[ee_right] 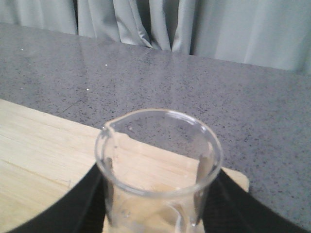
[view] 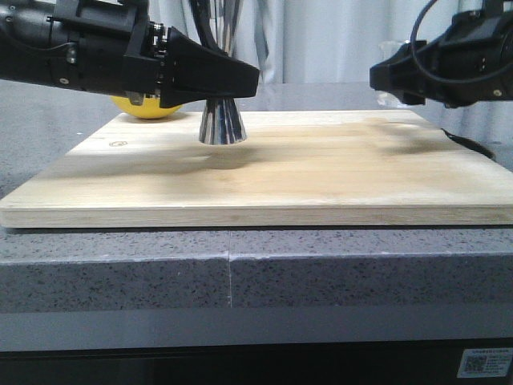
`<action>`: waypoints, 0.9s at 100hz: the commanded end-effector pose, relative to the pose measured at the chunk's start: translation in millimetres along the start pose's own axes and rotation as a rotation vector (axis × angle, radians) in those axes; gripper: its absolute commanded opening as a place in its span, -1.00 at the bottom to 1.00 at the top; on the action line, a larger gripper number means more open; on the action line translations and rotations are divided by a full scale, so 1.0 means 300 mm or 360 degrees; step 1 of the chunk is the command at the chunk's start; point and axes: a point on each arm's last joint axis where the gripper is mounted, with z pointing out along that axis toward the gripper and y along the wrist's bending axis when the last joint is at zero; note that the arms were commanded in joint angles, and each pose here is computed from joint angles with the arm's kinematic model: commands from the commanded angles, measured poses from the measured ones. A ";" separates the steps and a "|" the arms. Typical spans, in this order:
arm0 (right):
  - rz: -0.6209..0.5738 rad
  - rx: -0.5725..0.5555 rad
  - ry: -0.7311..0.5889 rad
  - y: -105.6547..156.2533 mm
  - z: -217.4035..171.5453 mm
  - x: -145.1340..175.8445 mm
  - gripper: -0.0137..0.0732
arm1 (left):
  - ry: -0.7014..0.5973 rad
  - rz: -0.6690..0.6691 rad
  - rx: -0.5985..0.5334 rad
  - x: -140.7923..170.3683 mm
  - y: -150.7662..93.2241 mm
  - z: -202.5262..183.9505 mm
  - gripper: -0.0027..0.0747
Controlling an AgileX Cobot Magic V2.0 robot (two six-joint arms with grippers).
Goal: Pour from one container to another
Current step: 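Tip the beaker upright and move it away from the jigger with the right gripper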
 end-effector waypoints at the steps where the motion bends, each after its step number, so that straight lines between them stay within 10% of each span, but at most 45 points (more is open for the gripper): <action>1: 0.0015 0.0038 -0.0262 -0.024 0.001 -0.072 -0.62 | -0.0232 0.0070 0.0102 -0.118 -0.037 -0.010 -0.98; 90: 0.0008 0.0026 -0.0229 -0.028 0.044 -0.027 -0.62 | -0.0221 0.0075 0.0110 -0.116 -0.039 -0.010 -0.98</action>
